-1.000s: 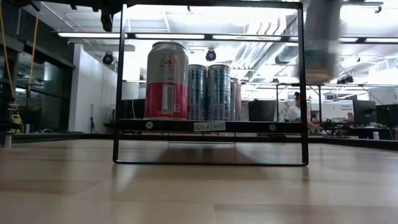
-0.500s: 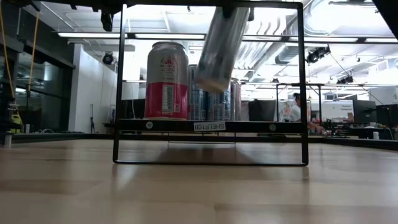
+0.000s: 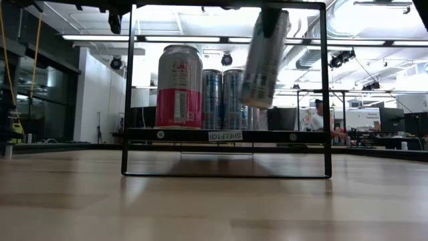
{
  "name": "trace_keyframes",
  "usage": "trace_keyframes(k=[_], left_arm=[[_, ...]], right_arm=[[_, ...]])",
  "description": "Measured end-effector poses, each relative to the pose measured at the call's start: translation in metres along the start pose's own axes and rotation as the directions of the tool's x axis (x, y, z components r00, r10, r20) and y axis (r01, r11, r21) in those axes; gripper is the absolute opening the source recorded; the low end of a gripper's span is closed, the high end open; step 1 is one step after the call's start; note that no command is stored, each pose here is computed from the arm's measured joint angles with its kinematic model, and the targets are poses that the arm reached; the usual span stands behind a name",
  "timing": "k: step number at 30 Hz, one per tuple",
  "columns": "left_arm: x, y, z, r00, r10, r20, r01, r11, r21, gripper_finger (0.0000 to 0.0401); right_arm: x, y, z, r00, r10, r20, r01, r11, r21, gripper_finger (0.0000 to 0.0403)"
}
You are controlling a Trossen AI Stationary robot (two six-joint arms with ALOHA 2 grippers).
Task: Place canned beverage on shelf
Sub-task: Put the right white pink soda can on the shelf aligned with the other white pink soda can
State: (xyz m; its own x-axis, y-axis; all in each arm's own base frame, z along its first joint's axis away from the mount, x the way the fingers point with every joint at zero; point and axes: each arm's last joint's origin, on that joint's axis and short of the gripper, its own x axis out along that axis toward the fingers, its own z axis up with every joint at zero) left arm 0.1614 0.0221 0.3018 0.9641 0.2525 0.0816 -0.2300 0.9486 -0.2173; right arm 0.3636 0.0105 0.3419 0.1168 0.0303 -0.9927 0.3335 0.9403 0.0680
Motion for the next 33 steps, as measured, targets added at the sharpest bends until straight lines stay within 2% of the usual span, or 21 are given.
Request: trace_keyframes(k=[4,9,19,30,33], left_arm=[[0.000,0.000,0.000,1.000,0.000,0.001,0.000,1.000,0.000,0.0000],[0.000,0.001,0.001,1.000,0.026,0.010,-0.026,1.000,-0.009,0.0000],[0.000,0.001,0.001,0.999,0.046,0.019,-0.046,0.999,-0.027,0.0000],[0.000,0.001,0.003,0.998,0.042,0.039,-0.041,0.999,-0.032,0.0000],[0.000,0.001,0.003,0.998,0.042,0.039,-0.041,0.999,-0.032,0.0000]], right_arm=[[0.002,-0.011,-0.011,0.999,-0.016,-0.033,0.018,0.998,0.052,0.0241],[0.011,-0.011,-0.013,0.997,-0.013,-0.072,0.016,0.999,0.039,0.0241],[0.017,-0.017,-0.008,0.996,-0.026,-0.081,0.032,0.997,0.072,0.0241],[0.045,-0.015,0.006,0.987,-0.022,-0.157,0.034,0.997,0.076,0.0241],[0.047,-0.013,0.007,0.987,-0.020,-0.157,0.032,0.997,0.074,0.0253]])
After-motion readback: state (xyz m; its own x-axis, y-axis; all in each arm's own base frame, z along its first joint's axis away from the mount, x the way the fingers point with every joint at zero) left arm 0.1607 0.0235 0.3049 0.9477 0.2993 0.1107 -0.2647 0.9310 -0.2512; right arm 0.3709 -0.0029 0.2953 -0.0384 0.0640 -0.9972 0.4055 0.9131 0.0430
